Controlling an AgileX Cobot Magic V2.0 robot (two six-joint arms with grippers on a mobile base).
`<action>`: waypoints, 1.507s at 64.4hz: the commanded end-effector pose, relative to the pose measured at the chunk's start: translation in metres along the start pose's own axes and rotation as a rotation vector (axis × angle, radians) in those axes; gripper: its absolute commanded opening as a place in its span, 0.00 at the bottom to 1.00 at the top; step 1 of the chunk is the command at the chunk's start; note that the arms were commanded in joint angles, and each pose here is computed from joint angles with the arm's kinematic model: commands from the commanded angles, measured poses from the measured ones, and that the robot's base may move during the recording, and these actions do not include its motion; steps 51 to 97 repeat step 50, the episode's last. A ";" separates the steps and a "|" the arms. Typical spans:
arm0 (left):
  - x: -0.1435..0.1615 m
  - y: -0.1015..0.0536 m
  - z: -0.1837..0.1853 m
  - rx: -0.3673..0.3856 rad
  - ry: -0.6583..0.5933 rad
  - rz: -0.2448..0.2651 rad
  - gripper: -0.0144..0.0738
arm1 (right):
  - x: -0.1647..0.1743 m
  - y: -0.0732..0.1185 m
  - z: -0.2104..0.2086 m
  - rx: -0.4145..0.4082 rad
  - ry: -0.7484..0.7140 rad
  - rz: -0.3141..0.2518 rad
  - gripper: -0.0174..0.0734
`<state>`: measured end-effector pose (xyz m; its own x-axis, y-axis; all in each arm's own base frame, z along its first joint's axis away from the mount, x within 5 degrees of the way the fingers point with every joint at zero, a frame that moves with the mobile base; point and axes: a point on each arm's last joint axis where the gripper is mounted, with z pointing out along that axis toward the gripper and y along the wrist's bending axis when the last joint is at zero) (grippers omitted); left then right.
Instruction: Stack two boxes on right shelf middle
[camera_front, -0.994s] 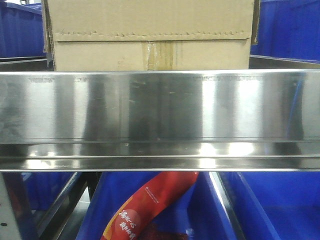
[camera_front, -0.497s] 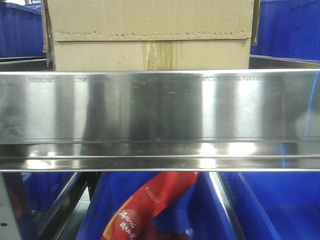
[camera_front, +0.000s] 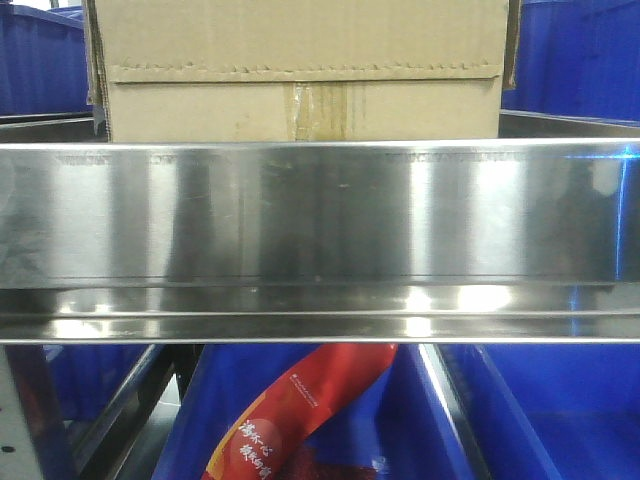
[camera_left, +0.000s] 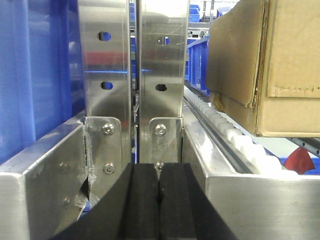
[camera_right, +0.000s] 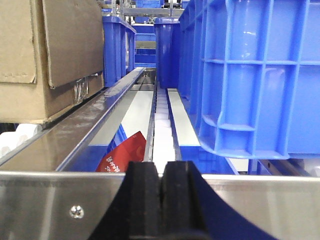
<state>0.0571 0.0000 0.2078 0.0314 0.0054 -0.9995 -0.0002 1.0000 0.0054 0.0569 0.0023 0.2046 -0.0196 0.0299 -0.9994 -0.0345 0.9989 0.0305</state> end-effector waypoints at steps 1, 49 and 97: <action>-0.002 0.000 -0.001 -0.001 -0.022 0.002 0.04 | 0.000 0.000 0.000 0.004 -0.010 -0.006 0.02; -0.002 0.000 -0.001 -0.001 -0.022 0.002 0.04 | 0.000 0.000 0.000 0.004 -0.010 -0.006 0.02; -0.002 0.000 -0.001 -0.001 -0.022 0.002 0.04 | 0.000 0.000 0.000 0.004 -0.010 -0.006 0.02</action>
